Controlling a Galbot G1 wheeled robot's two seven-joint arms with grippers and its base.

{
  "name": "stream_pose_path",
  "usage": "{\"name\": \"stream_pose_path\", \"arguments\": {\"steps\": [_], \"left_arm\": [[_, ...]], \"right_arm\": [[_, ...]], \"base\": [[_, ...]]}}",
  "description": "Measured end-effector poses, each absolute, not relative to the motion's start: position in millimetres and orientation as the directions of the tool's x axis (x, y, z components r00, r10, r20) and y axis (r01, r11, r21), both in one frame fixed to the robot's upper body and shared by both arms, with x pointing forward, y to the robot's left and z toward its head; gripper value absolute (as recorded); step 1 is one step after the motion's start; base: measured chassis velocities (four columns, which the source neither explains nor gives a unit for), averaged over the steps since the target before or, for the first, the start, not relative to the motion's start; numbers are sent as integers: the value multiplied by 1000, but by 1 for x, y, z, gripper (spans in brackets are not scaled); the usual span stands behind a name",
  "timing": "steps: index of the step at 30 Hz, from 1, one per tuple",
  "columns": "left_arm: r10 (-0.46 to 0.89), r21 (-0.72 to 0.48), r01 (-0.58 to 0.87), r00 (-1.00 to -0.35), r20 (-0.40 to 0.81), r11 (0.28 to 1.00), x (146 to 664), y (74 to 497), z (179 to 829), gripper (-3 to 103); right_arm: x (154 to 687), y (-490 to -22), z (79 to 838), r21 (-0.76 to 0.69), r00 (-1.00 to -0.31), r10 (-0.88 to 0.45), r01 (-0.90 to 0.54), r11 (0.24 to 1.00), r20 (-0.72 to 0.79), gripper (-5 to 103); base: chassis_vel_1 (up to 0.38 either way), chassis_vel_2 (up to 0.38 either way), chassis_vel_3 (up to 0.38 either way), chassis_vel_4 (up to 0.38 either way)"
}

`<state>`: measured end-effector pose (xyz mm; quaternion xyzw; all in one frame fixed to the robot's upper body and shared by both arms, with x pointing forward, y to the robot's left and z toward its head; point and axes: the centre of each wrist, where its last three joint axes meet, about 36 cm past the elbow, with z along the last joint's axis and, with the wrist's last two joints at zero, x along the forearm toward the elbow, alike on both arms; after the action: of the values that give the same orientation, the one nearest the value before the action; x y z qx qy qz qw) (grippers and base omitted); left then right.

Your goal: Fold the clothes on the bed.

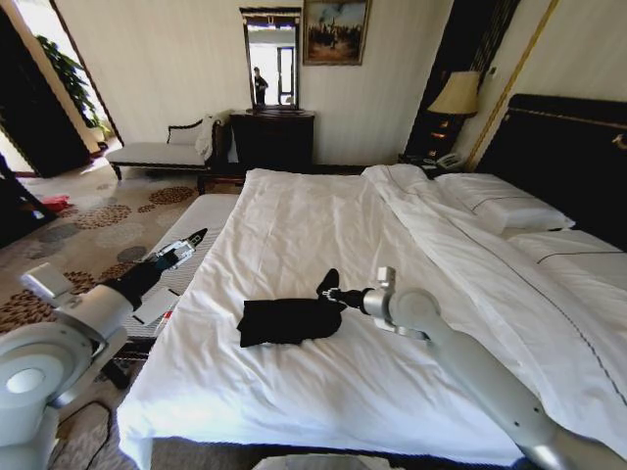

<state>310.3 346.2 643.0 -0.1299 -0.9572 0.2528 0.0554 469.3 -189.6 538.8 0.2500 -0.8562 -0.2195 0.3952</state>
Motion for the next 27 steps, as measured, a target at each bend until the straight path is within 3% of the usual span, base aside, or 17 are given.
{"name": "stream_pose_path", "arguments": {"steps": [16,27], "left_arm": [[225,-499,156,-971,80,852,309,358,636,100],[211,-504,140,-973,88,853,307,358,632,100]], "right_arm": [[485,-73,501,627,-407,-711,-340,701,574,6],[493,-41,478,582,-417,-685,-362,728,598,6]], "base": [[0,0,0,0],[0,0,0,0]]}}
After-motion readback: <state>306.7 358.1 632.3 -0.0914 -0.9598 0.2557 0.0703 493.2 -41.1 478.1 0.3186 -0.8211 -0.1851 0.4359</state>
